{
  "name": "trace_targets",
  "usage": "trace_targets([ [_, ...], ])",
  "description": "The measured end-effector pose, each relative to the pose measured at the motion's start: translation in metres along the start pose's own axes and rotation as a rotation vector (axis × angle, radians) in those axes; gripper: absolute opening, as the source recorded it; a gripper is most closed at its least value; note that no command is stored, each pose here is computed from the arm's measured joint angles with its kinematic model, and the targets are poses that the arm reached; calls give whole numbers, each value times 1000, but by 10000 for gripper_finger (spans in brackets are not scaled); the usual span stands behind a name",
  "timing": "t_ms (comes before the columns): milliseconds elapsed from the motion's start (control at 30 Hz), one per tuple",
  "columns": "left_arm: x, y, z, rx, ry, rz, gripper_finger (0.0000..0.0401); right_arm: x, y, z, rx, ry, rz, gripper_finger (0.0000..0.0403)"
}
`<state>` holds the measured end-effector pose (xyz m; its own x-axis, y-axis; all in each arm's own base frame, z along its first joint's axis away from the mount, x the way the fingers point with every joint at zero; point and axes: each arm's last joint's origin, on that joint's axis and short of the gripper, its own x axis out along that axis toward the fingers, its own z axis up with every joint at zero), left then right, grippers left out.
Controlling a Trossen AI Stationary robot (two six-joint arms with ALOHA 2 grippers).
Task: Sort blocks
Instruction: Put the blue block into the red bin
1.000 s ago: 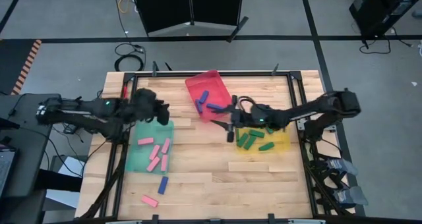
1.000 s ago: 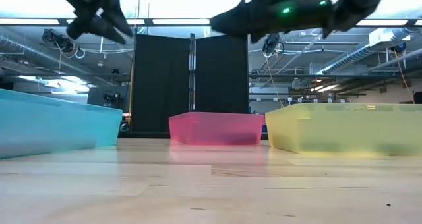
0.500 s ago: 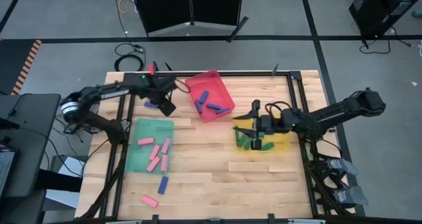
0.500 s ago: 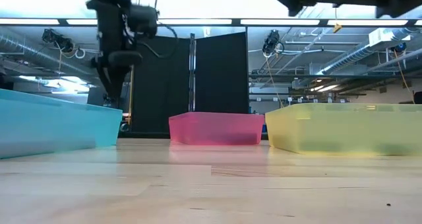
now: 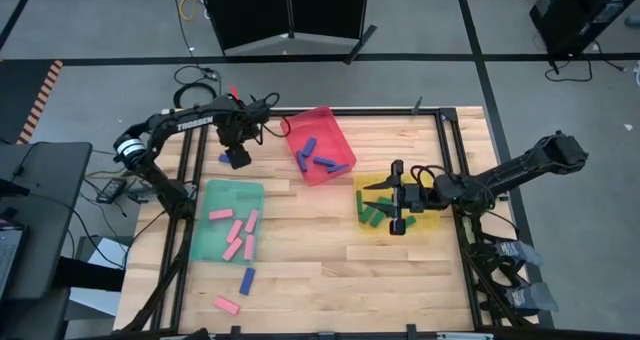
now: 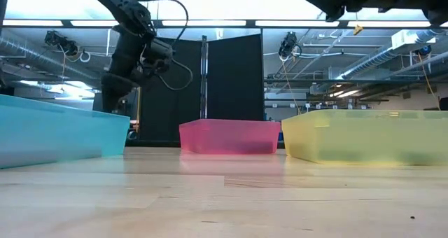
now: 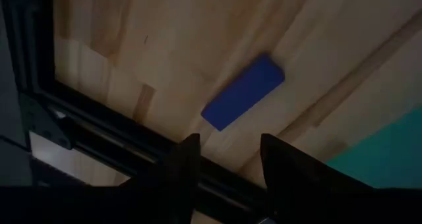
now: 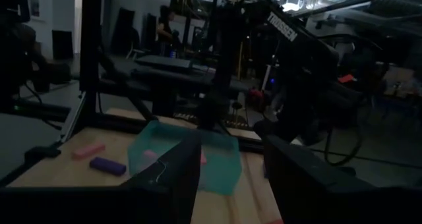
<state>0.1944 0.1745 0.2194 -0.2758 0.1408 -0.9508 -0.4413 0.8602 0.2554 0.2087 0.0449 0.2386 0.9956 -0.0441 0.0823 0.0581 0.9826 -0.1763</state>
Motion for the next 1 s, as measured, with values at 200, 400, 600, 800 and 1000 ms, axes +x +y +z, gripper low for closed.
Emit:
trace_targets([
  [200,11,-1,9,101,30,-2,203,-1,0,-3,-12,11,0,176],
  [400,30,-6,20,152,110,-26,231,-1,0,-3,-25,10,-2,176],
  [600,50,-9,32,187,152,-46,232,-1,-2,-3,-39,10,-8,176],
  [800,60,-11,38,222,164,-57,230,0,-5,-4,-40,12,-24,176],
  [1000,74,-18,27,254,222,-74,230,0,-5,-4,-41,12,-25,176],
])
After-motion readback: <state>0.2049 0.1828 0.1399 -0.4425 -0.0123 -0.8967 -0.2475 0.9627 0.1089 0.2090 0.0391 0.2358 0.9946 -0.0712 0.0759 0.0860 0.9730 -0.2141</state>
